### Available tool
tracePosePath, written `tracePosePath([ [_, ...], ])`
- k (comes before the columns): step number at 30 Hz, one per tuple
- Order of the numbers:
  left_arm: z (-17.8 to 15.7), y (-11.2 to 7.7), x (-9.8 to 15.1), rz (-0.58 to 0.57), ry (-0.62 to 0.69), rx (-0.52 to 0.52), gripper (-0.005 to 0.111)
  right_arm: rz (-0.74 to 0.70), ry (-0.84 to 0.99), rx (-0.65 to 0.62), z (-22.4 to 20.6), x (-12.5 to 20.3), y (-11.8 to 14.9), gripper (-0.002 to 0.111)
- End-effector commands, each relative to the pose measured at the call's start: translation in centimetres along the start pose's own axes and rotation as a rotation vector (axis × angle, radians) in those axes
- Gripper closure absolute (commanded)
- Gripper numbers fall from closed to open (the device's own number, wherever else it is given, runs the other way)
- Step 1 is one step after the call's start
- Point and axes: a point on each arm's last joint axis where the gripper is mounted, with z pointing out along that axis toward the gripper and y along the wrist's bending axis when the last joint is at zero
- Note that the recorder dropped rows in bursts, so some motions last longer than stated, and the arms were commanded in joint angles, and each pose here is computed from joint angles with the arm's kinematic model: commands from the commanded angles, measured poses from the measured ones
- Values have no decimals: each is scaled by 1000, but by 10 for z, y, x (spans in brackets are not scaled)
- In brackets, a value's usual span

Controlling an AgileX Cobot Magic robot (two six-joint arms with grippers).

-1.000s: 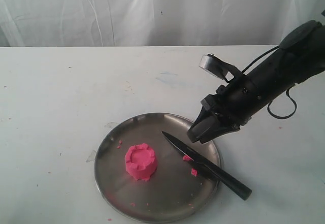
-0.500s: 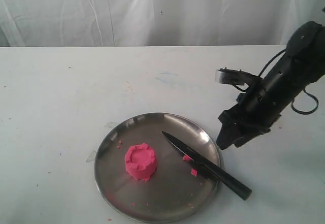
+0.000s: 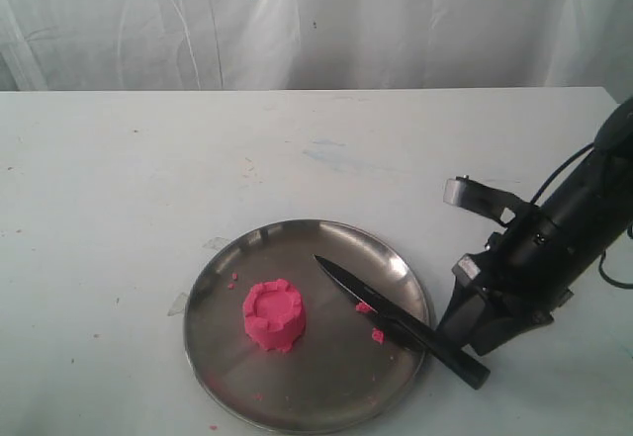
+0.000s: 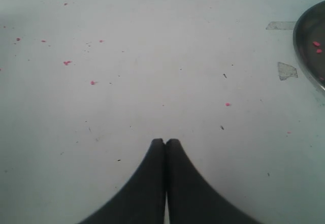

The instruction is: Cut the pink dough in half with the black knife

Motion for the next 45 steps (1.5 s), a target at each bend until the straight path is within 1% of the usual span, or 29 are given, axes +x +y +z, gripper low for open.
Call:
tracePosePath([
  [1, 0, 0, 1, -4, -1, -3, 107, -7, -38, 46, 8, 7, -7, 49],
  [5, 0, 0, 1, -4, -1, -3, 107, -3, -60, 56, 8, 5, -8, 47],
  [8, 0, 0, 1, -4, -1, -3, 107, -19, -83, 33, 9, 3, -7, 47],
  [9, 0, 0, 1, -4, -1, -3, 107, -29, -85, 18, 11, 2, -6, 47],
  [11, 0, 0, 1, -4, -1, -3, 107, -31, -82, -52, 14, 1, -3, 47],
  [13, 0, 0, 1, -4, -1, -3, 107, -68, -72, -117, 16, 1, 1, 47],
  [14, 0, 0, 1, -4, -1, -3, 107, -102, -75, -116, 18, 0, 3, 47],
  [19, 0, 0, 1, -4, -1, -3, 107, -111, -87, -72, 19, -2, 0, 47],
  [22, 0, 0, 1, -4, -1, -3, 107, -118, -70, -10, 21, -1, -7, 47],
  [25, 0, 0, 1, -4, -1, -3, 107, -82, -72, -26, 24, -2, -8, 47],
  [31, 0, 0, 1, -4, -1, -3, 107, -78, -70, -51, 24, -2, -6, 47],
  [39, 0, 0, 1, -4, -1, -3, 107, -79, -69, -54, 24, -2, -5, 47],
  [41, 0, 0, 1, -4, -1, -3, 107, -86, -71, -48, 25, -2, -7, 47],
  [45, 0, 0, 1, -4, -1, -3, 107, -67, -60, -80, 34, -4, -12, 47],
])
